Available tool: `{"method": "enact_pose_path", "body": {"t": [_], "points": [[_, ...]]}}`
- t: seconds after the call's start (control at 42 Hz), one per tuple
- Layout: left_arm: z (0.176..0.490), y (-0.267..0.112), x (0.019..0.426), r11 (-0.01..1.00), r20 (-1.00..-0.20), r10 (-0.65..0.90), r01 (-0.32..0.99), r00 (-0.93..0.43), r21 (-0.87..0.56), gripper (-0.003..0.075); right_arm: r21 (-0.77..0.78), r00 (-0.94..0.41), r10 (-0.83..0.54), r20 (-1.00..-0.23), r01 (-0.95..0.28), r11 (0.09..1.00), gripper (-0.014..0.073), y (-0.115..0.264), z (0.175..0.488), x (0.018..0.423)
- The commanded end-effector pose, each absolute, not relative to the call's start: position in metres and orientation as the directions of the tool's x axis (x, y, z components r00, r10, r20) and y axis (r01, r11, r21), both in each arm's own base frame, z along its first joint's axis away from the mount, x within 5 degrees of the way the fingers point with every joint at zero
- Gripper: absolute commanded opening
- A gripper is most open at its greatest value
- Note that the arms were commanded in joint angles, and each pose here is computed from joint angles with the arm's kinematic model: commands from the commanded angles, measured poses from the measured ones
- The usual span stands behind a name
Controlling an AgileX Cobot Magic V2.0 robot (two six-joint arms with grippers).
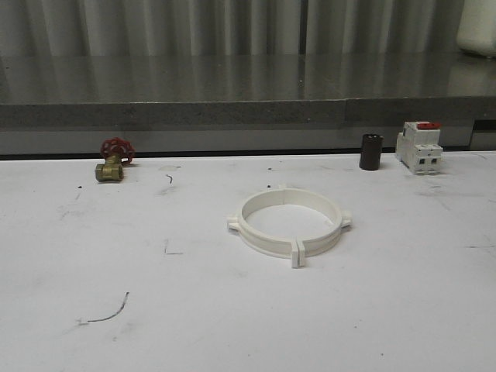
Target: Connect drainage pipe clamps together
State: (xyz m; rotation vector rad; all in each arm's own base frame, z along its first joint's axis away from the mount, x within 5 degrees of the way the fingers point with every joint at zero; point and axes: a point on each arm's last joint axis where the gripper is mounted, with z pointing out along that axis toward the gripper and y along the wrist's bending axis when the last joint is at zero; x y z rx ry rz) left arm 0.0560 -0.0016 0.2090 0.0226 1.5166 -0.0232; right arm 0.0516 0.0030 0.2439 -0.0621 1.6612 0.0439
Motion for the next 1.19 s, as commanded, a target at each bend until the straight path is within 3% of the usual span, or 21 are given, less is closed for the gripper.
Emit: {"method": "enact_pose_path", "body": {"t": [0.0,0.357,0.762,1.167], "points": [[0.21,-0.002,0.056,0.999,-0.991,-0.014,0.032,0.13,-0.01,-0.0021,0.001,0.1,0.003,-0.995,-0.029,1.0,-0.0116,0.001,0.245,0.049],[0.21,-0.002,0.056,0.999,-0.991,-0.014,0.032,0.13,-0.01,-0.002,0.008,0.095,0.009,-0.995,-0.009,1.0,-0.0116,0.0,0.207,0.055],[0.21,-0.002,0.056,0.999,-0.991,-0.014,0.032,0.13,-0.01,-0.002,0.019,0.188,0.021,-0.982,-0.012,1.0,-0.0116,0.0,0.216,0.054],[0.21,-0.002,0.056,0.999,-0.991,-0.014,0.032,0.13,-0.01,-0.002,0.044,0.178,0.046,-0.983,-0.015,0.999,-0.0116,0.0,0.215,0.054]]}}
